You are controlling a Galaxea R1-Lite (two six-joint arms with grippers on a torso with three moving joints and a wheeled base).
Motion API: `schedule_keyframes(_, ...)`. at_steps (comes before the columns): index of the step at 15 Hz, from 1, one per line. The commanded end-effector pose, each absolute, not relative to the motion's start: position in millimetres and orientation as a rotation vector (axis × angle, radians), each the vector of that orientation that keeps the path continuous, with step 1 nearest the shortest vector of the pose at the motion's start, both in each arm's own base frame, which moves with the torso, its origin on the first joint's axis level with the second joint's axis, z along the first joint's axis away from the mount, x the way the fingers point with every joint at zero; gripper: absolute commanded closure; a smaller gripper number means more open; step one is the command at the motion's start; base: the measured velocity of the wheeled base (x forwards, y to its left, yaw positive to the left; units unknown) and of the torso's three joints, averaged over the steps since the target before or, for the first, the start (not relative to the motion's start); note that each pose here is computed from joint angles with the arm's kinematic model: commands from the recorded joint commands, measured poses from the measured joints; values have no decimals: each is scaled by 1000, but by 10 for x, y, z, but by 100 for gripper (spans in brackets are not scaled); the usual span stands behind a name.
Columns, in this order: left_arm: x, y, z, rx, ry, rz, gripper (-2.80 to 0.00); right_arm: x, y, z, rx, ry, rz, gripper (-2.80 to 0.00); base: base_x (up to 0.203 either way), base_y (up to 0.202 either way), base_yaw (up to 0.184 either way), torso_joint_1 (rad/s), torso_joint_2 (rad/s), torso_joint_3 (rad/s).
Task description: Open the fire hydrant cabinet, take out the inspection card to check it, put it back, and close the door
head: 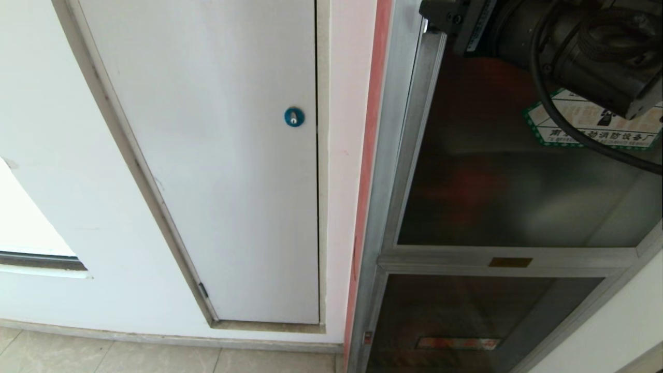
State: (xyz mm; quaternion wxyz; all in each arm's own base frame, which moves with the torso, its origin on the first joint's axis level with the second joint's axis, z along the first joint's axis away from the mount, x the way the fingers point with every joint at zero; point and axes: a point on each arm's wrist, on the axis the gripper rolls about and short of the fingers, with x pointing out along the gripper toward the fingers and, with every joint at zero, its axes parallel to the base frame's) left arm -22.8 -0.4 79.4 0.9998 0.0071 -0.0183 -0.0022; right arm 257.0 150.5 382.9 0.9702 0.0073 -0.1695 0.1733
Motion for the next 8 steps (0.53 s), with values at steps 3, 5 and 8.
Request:
schedule_keyframes(3, -217, -4, 756, 14, -23, -4, 0, 2552, 1566, 3815, 3, -443, 283, -280, 0, 0, 0, 0, 0, 0)
schedule_keyframes(5, -217, -4, 756, 14, -23, -4, 0, 2574, 1641, 3755, 10, -514, 260, -280, 0, 0, 0, 0, 0, 0)
schedule_keyframes(8, -217, -4, 756, 14, -23, -4, 0, 2630, 1740, 3581, -3, -502, 183, -280, 0, 0, 0, 0, 0, 0)
